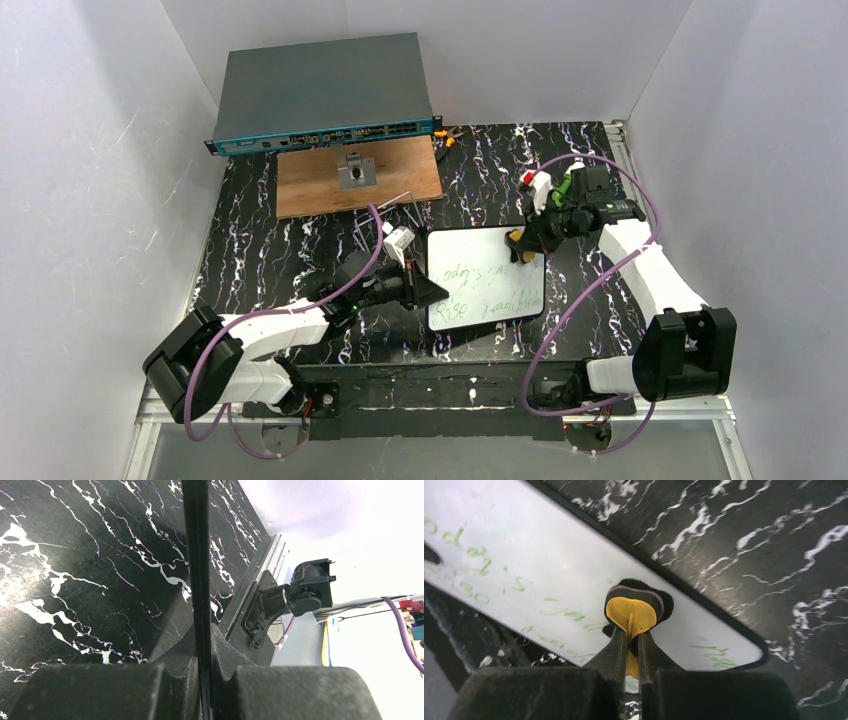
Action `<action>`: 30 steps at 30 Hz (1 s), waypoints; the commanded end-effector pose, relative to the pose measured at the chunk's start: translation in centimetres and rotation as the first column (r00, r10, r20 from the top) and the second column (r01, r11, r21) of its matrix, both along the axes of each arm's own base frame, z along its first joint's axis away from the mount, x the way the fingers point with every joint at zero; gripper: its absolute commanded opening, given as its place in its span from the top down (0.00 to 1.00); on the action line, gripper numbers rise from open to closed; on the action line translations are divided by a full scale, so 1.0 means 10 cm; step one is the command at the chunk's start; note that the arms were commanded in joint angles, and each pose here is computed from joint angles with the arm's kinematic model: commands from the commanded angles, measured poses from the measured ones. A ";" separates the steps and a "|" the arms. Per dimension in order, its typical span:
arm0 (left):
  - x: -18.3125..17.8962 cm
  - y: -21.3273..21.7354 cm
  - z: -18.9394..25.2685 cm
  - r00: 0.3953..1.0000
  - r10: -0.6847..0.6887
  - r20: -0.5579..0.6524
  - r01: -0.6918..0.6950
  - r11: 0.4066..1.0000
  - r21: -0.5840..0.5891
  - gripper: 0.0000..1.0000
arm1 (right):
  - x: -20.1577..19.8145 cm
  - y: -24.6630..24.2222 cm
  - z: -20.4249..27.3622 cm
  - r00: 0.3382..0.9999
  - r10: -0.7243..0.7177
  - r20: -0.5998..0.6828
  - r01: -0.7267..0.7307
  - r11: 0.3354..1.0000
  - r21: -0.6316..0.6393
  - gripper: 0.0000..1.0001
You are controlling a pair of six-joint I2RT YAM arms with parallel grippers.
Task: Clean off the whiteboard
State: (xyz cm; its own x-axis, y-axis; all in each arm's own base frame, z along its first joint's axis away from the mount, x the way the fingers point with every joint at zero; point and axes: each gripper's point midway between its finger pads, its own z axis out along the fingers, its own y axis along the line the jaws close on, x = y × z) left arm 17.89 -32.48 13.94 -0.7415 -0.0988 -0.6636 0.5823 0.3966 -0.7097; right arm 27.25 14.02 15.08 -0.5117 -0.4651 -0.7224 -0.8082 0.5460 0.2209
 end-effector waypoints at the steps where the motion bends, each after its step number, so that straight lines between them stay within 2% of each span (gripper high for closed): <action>1: -0.11 -0.10 0.29 0.992 -0.084 0.090 0.091 0.993 -0.074 1.00 | 0.48 -0.12 0.22 0.983 -0.140 0.116 0.143 0.989 -0.022 0.99; 6: -0.11 -0.10 0.30 0.992 -0.084 0.094 0.091 0.993 -0.074 1.00 | 0.56 -0.40 0.07 0.967 -0.230 0.109 0.238 0.968 -0.075 0.99; 9: -0.11 -0.09 0.30 0.992 -0.084 0.095 0.091 0.993 -0.074 1.00 | 0.47 -0.47 -0.04 0.969 -0.226 0.095 0.235 0.967 -0.101 0.99; 12: -0.11 -0.10 0.30 0.992 -0.084 0.098 0.092 0.993 -0.075 1.00 | 0.23 -0.41 -0.17 0.987 -0.156 0.048 0.160 0.983 -0.092 0.99; 15: -0.11 -0.10 0.30 0.991 -0.085 0.101 0.093 0.993 -0.075 1.00 | -0.01 -0.25 -0.15 0.998 -0.060 0.018 0.060 0.998 -0.021 0.99; 19: -0.10 -0.12 0.30 0.991 -0.090 0.096 0.097 0.992 -0.077 1.00 | -0.15 -0.06 -0.07 0.999 0.031 0.029 -0.031 0.999 0.021 0.99; 23: -0.11 -0.13 0.29 0.992 -0.094 0.089 0.101 0.992 -0.078 1.00 | 0.03 0.01 0.12 0.998 -0.009 0.059 0.006 0.999 0.046 0.99; 27: -0.11 -0.12 0.29 0.992 -0.091 0.086 0.098 0.992 -0.081 1.00 | 0.36 -0.11 0.23 0.985 -0.130 0.112 0.131 0.991 -0.001 0.99; 30: -0.12 -0.10 0.29 0.992 -0.086 0.090 0.093 0.992 -0.081 1.00 | 0.47 -0.29 0.12 0.972 -0.198 0.123 0.207 0.976 -0.063 0.99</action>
